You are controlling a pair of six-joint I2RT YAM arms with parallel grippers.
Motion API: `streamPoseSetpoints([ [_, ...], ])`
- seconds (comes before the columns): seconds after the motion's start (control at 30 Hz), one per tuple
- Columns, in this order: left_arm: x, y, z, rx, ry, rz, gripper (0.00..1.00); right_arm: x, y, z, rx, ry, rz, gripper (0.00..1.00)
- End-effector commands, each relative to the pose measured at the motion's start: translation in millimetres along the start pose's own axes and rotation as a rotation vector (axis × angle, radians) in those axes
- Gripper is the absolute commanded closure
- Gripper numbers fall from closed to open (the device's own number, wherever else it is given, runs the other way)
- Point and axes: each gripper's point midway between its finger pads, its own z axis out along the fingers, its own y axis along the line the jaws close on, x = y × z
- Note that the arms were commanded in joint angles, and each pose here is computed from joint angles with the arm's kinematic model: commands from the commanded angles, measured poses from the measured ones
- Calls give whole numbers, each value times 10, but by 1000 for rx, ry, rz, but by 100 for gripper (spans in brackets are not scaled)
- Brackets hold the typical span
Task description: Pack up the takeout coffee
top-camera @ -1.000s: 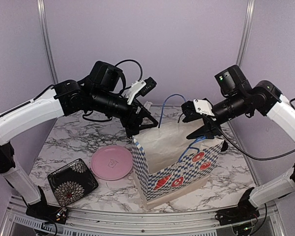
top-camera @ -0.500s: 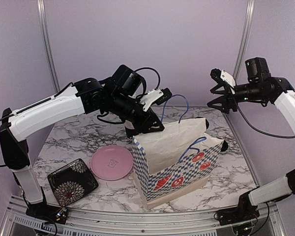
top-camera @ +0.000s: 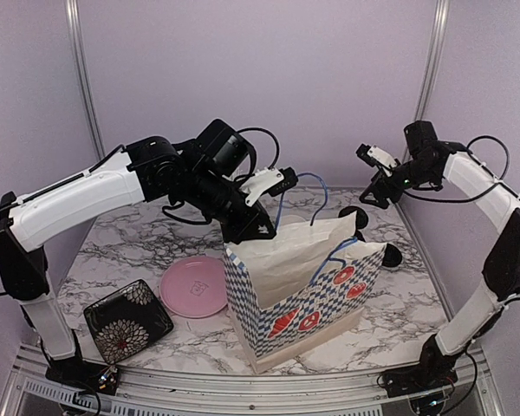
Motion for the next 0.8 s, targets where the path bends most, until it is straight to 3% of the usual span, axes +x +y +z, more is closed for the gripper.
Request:
streamPoseSetpoints([
  [0.0, 398, -85, -223, 10, 129, -41, 100, 73, -126, 27, 23, 74, 20, 24],
  [0.13, 568, -72, -332, -11, 167, -64, 100, 200, 52, 166, -97, 124, 22, 35],
  [0.33, 647, 4, -497, -49, 158, -86, 100, 305, 359, 239, -203, 169, -30, 36],
  [0.77, 669, 73, -473, -65, 166, -90, 100, 619, 715, 509, -282, 356, -98, 22],
])
